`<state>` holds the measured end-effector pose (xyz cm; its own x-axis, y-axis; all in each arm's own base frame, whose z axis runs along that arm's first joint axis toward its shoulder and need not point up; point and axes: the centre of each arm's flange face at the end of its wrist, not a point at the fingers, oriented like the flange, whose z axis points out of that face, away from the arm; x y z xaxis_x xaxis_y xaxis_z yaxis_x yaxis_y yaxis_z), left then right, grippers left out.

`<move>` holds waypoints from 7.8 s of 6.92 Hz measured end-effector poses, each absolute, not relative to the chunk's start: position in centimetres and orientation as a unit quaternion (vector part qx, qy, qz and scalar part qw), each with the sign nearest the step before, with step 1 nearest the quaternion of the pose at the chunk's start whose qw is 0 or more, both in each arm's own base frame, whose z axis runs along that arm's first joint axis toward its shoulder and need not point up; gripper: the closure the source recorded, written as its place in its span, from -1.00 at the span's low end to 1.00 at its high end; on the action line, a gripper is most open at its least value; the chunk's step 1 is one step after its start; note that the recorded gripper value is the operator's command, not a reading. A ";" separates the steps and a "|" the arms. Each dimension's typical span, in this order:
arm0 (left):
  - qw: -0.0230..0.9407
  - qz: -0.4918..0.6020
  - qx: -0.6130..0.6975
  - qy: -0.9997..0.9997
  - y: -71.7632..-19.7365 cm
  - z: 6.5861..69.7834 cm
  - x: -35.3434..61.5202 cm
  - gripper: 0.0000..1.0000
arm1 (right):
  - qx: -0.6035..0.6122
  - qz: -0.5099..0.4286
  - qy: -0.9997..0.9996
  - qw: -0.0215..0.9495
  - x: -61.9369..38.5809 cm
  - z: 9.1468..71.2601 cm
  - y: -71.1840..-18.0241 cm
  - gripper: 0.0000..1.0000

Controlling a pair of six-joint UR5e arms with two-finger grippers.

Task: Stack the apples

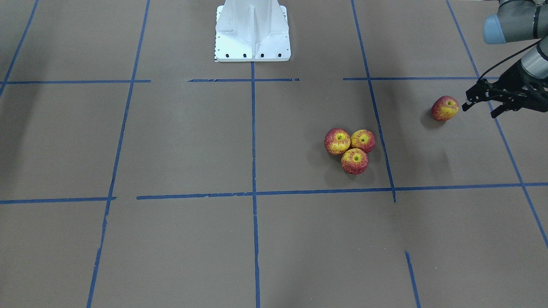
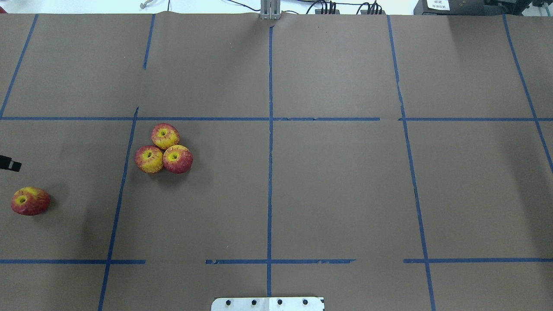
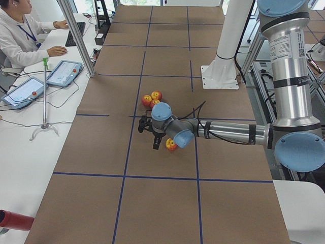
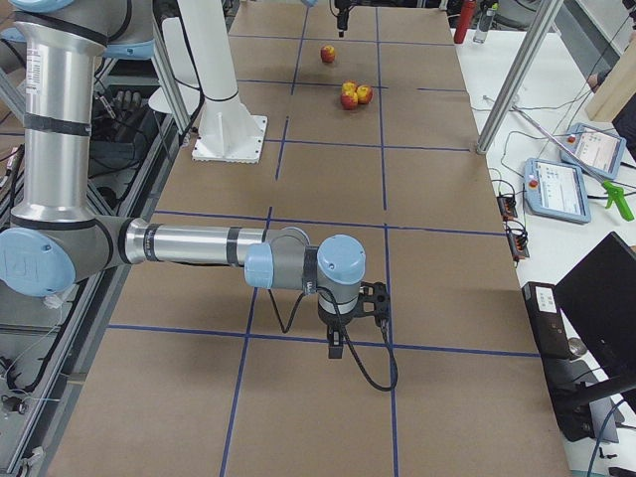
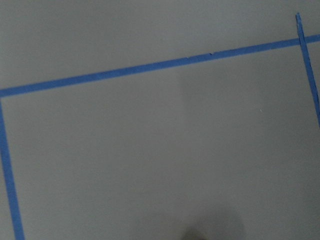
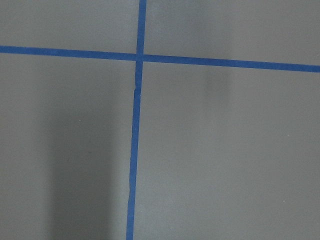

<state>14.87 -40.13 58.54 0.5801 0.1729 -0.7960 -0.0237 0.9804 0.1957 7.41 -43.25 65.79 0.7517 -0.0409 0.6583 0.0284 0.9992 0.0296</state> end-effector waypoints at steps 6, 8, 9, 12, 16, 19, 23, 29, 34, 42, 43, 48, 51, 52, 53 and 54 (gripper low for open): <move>0.893 0.031 0.046 0.446 -37.2 60.9 19.6 -1.00 | 0.009 -0.018 -0.352 0.936 7.4 65.8 -43.2 -1.00; 0.895 0.037 0.038 0.443 -36.9 61.7 20.2 -1.00 | 0.009 -0.018 -0.352 0.936 7.4 65.8 -43.2 -1.00; 0.895 0.040 0.035 0.443 -36.8 61.8 20.5 -1.00 | 0.009 -0.019 -0.352 0.936 7.4 65.8 -43.2 -1.00; 0.895 0.053 0.027 0.442 -36.2 62.0 21.6 0.05 | 0.009 -0.018 -0.352 0.936 7.4 65.8 -43.2 -1.00; 0.890 0.056 0.033 0.451 -36.2 60.5 21.6 1.00 | 0.009 -0.018 -0.352 0.936 7.4 65.8 -43.2 -1.00; 0.857 0.054 0.032 0.512 -38.3 51.2 23.6 1.00 | 0.009 -0.018 -0.352 0.936 7.4 65.8 -43.2 -1.00; 0.856 -0.018 -0.019 0.516 -47.3 36.8 33.0 1.00 | 0.009 -0.018 -0.352 0.936 7.4 65.8 -43.2 -1.00; 0.870 -0.020 -0.011 0.493 -48.3 34.7 37.4 1.00 | 0.009 -0.018 -0.352 0.936 7.4 65.8 -43.2 -1.00; 0.877 -0.029 0.002 0.480 -49.0 35.2 37.7 0.12 | 0.009 -0.018 -0.352 0.936 7.4 65.8 -43.2 -1.00; 0.880 -0.034 0.008 0.474 -49.2 34.0 35.6 -1.00 | 0.009 -0.019 -0.352 0.936 7.4 65.8 -43.2 -1.00; 0.885 -0.032 0.021 0.463 -49.8 32.5 32.7 -1.00 | 0.009 -0.018 -0.352 0.936 7.4 65.8 -43.2 -1.00; 0.922 0.103 0.134 0.348 -53.6 40.8 8.5 -1.00 | 0.009 -0.018 -0.352 0.936 7.4 65.8 -43.2 -1.00; 0.925 0.154 0.119 0.326 -53.7 53.0 -5.4 -1.00 | 0.009 -0.018 -0.352 0.936 7.4 65.8 -43.2 -1.00; 0.927 0.142 0.102 0.331 -53.0 54.7 -7.6 -1.00 | 0.009 -0.018 -0.352 0.936 7.4 65.8 -43.2 -1.00; 0.927 0.135 0.088 0.338 -52.1 56.0 -8.4 -1.00 | 0.009 -0.018 -0.352 0.936 7.4 65.8 -43.2 -1.00; 0.926 0.128 0.077 0.347 -51.0 57.3 -8.5 -1.00 | 0.009 -0.018 -0.352 0.936 7.4 65.8 -43.2 -1.00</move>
